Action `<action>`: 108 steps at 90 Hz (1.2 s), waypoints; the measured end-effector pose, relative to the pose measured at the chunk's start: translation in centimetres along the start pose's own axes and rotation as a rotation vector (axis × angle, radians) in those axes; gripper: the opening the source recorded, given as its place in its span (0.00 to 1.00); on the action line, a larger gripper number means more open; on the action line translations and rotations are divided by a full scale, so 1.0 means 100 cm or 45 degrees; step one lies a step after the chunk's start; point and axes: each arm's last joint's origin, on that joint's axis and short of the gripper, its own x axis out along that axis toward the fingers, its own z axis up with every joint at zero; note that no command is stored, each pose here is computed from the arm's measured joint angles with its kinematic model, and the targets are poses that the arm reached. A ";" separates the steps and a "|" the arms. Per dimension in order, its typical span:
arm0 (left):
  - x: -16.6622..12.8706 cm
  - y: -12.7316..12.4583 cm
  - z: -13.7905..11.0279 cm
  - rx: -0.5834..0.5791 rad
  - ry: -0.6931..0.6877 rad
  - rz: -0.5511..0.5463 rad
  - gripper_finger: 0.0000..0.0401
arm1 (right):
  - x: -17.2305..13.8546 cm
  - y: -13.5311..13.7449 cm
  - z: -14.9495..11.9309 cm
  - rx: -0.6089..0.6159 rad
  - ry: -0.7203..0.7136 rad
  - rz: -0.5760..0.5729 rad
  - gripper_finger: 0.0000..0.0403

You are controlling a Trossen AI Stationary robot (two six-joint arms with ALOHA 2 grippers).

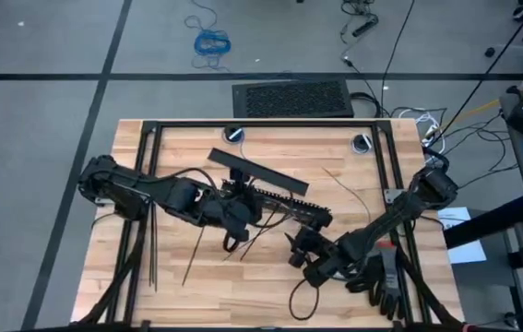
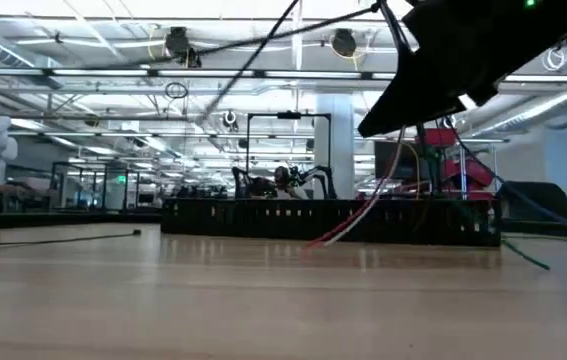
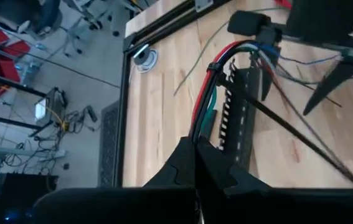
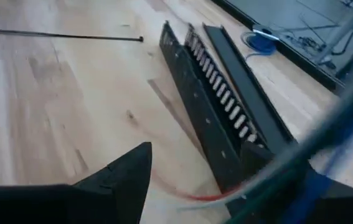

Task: Ziptie cables
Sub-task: Put the zip tied cable wire into the black cable duct

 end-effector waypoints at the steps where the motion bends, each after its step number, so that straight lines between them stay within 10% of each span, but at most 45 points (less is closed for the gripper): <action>1: 0.000 0.000 0.000 -0.001 -0.002 -0.001 0.00 | 0.000 0.000 0.000 0.000 -0.001 0.003 0.59; 27: -0.008 0.006 0.005 -0.017 -0.029 -0.019 0.00 | 0.013 -0.003 0.006 0.021 0.072 0.063 0.54; 50: -0.008 0.005 -0.004 -0.003 0.080 -0.037 0.00 | 0.016 -0.007 0.006 -0.041 0.094 0.038 0.04; 108: 0.053 0.002 -0.064 -0.164 0.476 -0.045 0.00 | -0.029 -0.076 0.018 0.017 0.540 -0.096 0.00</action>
